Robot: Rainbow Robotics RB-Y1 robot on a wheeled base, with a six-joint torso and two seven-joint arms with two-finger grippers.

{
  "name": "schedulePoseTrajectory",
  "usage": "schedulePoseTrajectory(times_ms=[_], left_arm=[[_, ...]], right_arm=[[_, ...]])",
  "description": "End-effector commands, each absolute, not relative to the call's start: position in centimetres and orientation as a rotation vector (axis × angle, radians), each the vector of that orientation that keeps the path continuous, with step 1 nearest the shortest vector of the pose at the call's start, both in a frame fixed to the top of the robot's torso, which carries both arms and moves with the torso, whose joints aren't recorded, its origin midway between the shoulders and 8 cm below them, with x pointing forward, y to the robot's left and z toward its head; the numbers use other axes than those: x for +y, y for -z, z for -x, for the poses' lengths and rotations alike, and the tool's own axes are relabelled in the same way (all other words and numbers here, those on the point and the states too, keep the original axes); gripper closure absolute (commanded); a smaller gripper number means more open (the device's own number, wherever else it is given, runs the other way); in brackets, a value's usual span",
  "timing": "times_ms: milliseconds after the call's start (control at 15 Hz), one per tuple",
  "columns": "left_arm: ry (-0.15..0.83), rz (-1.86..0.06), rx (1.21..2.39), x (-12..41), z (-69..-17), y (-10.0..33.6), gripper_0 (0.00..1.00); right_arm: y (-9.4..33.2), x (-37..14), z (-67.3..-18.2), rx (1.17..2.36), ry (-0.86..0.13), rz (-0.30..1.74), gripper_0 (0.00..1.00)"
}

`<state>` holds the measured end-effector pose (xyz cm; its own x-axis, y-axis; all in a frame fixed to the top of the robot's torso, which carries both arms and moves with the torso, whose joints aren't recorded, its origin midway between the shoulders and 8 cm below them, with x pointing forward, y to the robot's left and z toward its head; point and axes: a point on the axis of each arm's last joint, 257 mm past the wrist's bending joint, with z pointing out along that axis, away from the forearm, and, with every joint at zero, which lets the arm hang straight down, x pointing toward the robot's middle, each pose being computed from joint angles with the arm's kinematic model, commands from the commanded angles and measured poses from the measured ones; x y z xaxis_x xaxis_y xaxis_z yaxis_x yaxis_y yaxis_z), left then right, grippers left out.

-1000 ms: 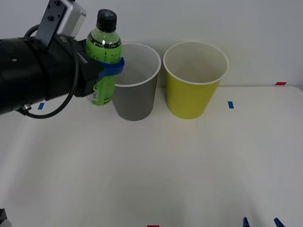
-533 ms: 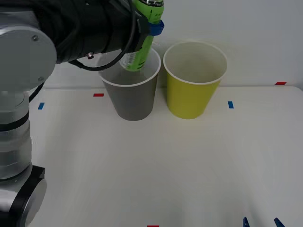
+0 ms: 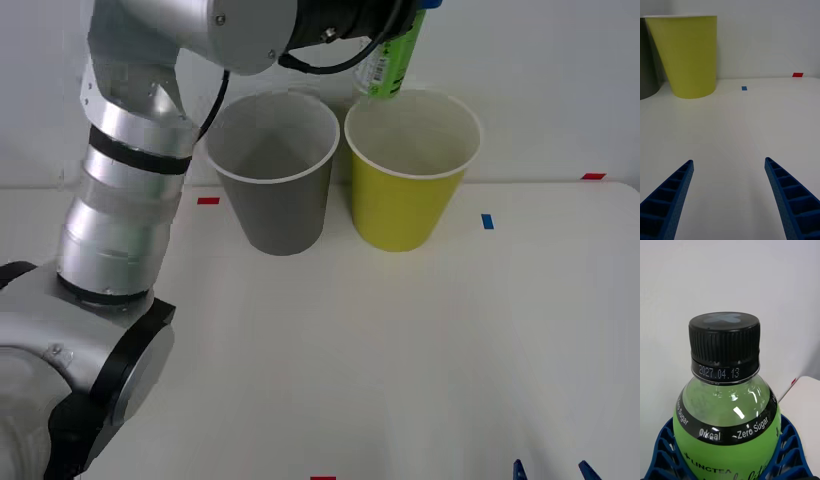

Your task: Put cans in the gray bin and PET bottles in the light green bin.

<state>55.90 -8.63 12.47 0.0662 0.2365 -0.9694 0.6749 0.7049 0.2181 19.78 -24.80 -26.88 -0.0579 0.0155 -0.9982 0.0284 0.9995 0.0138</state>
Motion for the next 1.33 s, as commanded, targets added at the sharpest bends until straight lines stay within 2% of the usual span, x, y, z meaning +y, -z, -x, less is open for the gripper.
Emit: schedulePoseTrajectory(times_ms=[67, 333, 467, 1000, 1267, 1333], left_arm=[[0.477, -0.774, 1.464, -13.7, -56.4, -13.4, 1.0], [0.52, -0.79, 1.414, -17.5, -55.1, -12.9, 1.0], [0.537, -0.755, 1.413, -18.2, -56.6, -11.6, 1.0], [0.459, -0.728, 1.447, -15.9, -59.7, -9.6, 1.0], [0.476, -0.699, 1.455, -15.3, -60.2, -8.4, 1.0], [0.473, -0.7, 1.456, -15.4, -60.2, -8.2, 0.97]], right_arm=[[26.9, -24.8, -19.8, 1.629, 0.01, -0.034, 0.35], [26.9, -24.8, -19.8, 1.629, 0.01, -0.034, 0.36], [26.9, -24.8, -19.8, 1.629, 0.01, -0.034, 0.35], [26.9, -24.8, -19.8, 1.629, 0.01, -0.034, 0.35], [26.9, -24.8, -19.8, 1.629, 0.01, -0.034, 0.35], [26.9, -24.8, -19.8, 1.629, 0.01, -0.034, 0.35]])
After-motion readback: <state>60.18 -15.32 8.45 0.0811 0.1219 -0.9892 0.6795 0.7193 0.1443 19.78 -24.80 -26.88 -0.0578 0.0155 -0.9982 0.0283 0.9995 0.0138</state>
